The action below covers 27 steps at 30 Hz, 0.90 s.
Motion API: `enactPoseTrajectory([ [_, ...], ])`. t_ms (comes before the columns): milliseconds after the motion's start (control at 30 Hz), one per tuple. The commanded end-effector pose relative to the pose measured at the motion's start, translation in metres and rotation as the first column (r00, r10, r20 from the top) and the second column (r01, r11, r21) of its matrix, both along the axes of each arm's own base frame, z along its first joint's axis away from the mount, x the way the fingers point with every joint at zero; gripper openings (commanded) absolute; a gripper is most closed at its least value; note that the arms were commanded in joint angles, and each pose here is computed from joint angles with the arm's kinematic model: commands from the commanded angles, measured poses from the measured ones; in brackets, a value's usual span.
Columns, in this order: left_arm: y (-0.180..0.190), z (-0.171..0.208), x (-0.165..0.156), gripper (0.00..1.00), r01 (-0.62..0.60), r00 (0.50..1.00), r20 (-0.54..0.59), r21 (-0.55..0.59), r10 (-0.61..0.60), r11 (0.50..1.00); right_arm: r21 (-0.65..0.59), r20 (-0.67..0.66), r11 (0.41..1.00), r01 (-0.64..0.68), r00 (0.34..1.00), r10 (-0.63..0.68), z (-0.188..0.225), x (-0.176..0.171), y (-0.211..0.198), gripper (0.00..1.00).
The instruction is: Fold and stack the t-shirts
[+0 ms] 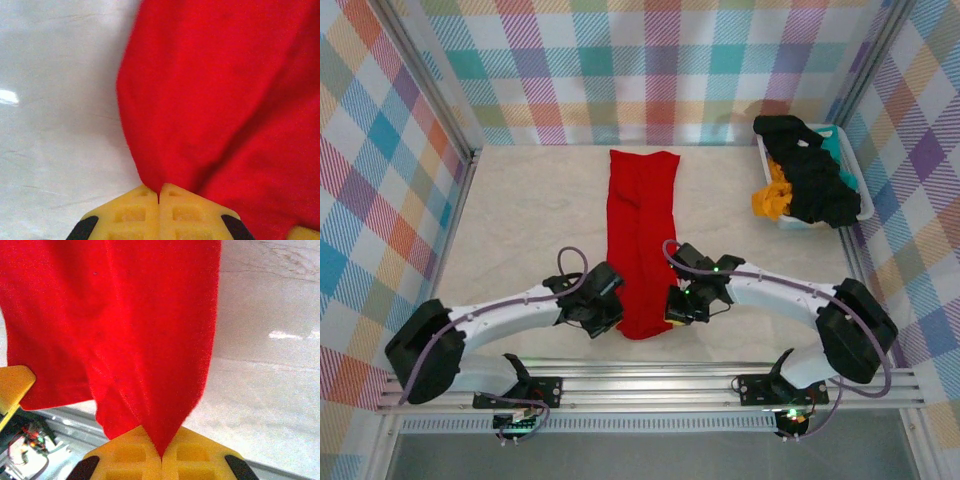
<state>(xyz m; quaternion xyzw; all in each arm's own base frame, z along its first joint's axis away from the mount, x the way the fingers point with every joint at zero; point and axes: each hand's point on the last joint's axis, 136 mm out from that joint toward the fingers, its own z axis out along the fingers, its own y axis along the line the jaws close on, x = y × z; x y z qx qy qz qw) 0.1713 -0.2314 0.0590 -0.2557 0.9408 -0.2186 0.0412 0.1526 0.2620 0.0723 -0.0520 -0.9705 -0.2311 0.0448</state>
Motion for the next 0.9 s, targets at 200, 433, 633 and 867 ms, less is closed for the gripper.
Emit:
enactPoseTrajectory([
  [200,-0.005,0.064,0.085,0.00,-0.069,0.983,0.163,-0.124,0.088,0.990,0.045,0.078,0.999,0.025,0.997,-0.029,0.051,0.065,0.008,0.00],
  [433,0.002,0.076,0.178,0.00,-0.142,0.964,0.204,-0.154,0.172,0.978,0.047,0.119,0.996,0.080,0.989,-0.085,0.063,0.168,0.010,0.00],
  [633,0.011,0.054,0.243,0.00,-0.185,0.958,0.199,-0.112,0.204,0.976,0.048,0.111,0.985,0.168,0.979,-0.173,0.040,0.237,0.005,0.00],
  [867,0.018,0.029,0.289,0.00,-0.211,0.957,0.188,-0.072,0.221,0.975,0.059,0.090,0.977,0.204,0.974,-0.209,0.019,0.286,0.012,0.00],
])
